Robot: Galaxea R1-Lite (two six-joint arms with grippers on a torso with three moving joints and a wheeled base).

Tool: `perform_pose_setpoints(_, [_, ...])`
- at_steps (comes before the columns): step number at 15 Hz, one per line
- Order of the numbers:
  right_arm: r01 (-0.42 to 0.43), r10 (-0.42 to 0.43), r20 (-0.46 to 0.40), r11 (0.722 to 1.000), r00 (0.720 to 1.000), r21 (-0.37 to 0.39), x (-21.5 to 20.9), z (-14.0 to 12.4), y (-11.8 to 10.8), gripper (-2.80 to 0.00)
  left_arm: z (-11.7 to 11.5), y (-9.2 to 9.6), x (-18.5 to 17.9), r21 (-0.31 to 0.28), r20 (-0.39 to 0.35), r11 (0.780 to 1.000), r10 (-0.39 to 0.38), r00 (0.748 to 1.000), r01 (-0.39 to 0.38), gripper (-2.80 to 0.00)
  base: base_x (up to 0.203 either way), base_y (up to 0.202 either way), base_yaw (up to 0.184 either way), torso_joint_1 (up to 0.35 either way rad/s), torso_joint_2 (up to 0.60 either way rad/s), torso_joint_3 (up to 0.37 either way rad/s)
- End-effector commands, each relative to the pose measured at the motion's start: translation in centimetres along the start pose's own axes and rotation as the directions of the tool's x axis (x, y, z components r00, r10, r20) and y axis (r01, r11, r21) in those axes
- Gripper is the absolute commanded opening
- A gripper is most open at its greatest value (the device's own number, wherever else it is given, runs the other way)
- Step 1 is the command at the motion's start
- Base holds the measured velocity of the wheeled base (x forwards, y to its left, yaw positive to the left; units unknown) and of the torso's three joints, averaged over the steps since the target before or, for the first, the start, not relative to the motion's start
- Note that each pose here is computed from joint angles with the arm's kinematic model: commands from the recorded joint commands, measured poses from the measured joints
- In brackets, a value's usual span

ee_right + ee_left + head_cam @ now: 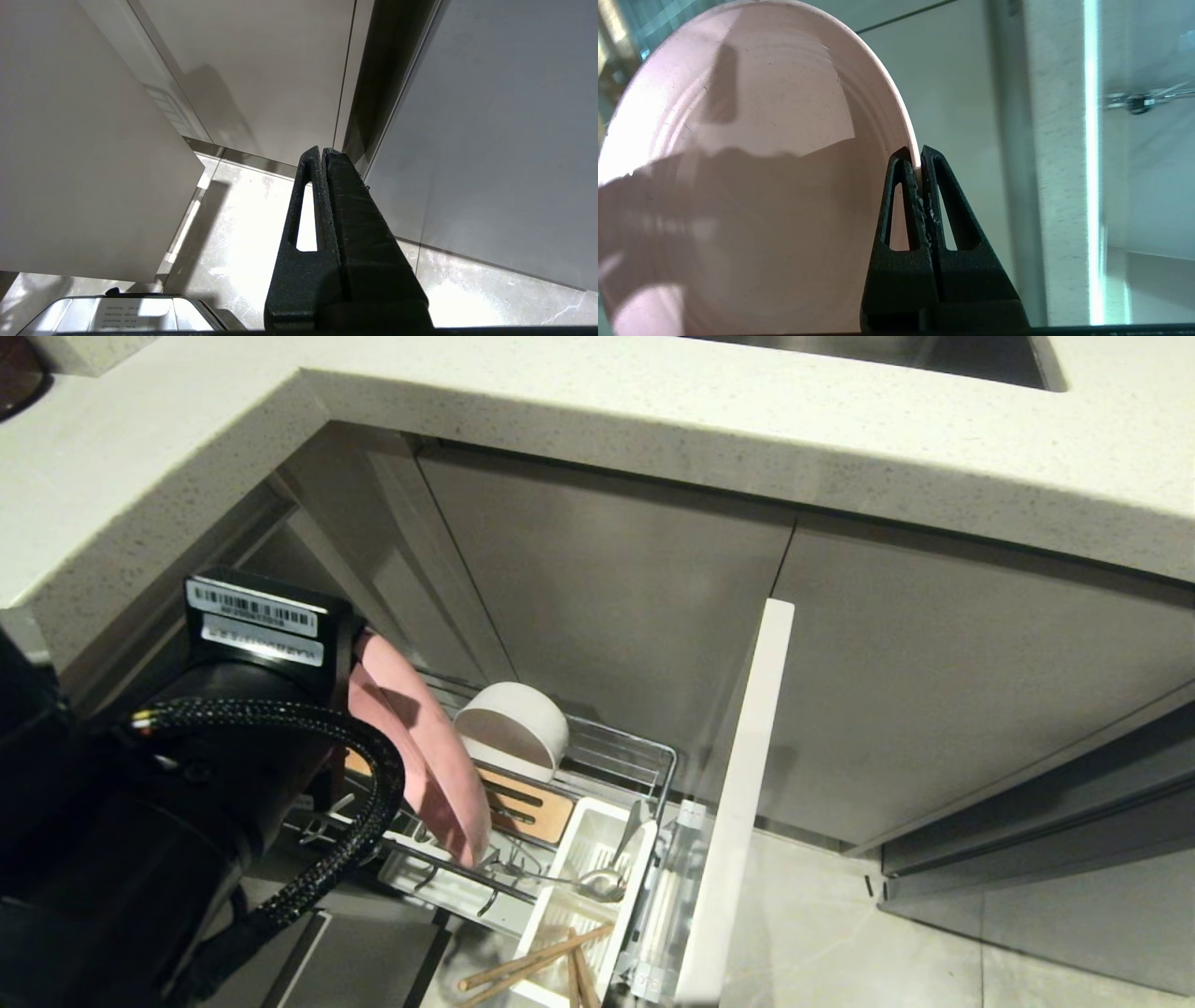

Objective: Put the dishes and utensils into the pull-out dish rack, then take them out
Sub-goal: Pick up the plate and place it in the cupboard

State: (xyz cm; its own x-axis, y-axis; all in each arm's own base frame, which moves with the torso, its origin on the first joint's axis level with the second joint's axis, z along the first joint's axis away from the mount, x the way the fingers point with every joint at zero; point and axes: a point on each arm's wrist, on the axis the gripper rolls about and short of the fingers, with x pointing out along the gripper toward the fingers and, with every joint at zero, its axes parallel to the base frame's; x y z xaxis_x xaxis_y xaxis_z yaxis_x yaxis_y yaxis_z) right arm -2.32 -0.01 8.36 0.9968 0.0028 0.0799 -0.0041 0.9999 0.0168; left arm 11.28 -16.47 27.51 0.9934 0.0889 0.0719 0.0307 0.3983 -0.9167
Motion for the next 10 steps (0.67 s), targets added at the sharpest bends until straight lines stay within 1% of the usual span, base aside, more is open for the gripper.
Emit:
perform_pose_setpoints(1, [0.0, 0.0, -0.026, 1.0, 1.0, 0.0, 0.2, -0.7, 0.0, -2.8, 0.0, 0.4, -0.1, -0.002, 0.011, 1.0, -0.007, 1.0, 0.007, -2.8, 0.0, 0.0, 0.0, 0.0, 0.0, 0.0])
perform_pose_setpoints(3, [0.0, 0.0, -0.028, 1.0, 1.0, 0.0, 0.2, -0.8, 0.0, -2.8, -0.4, 1.4, -0.2, 0.017, 0.004, 1.0, 0.007, 1.0, -0.007, -2.8, 0.0, 0.0, 0.0, 0.0, 0.0, 0.0])
perform_pose_setpoints(5, [0.0, 0.0, -0.026, 1.0, 1.0, 0.0, 0.2, -0.7, 0.0, -2.8, -0.7, 2.9, -0.4, 0.035, -0.007, 0.999, 0.025, 1.0, -0.024, -2.8, 0.0, 0.0, 0.0, 0.0, 0.0, 0.0])
perform_pose_setpoints(8, [0.0, 0.0, -0.026, 1.0, 1.0, 0.0, 0.2, -0.7, 0.0, -2.8, -0.9, 4.1, -0.7, 0.03, -0.008, 0.999, 0.03, 1.0, -0.03, -2.8, 0.0, 0.0, 0.0, 0.0, 0.0, 0.0])
perform_pose_setpoints(10, [0.0, 0.0, -0.026, 1.0, 1.0, 0.0, 0.2, -0.7, 0.0, -2.8, -0.7, 4.4, -0.8, 0.01, -0.006, 1.0, 0.021, 1.0, -0.021, -2.8, 0.0, 0.0, 0.0, 0.0, 0.0, 0.0])
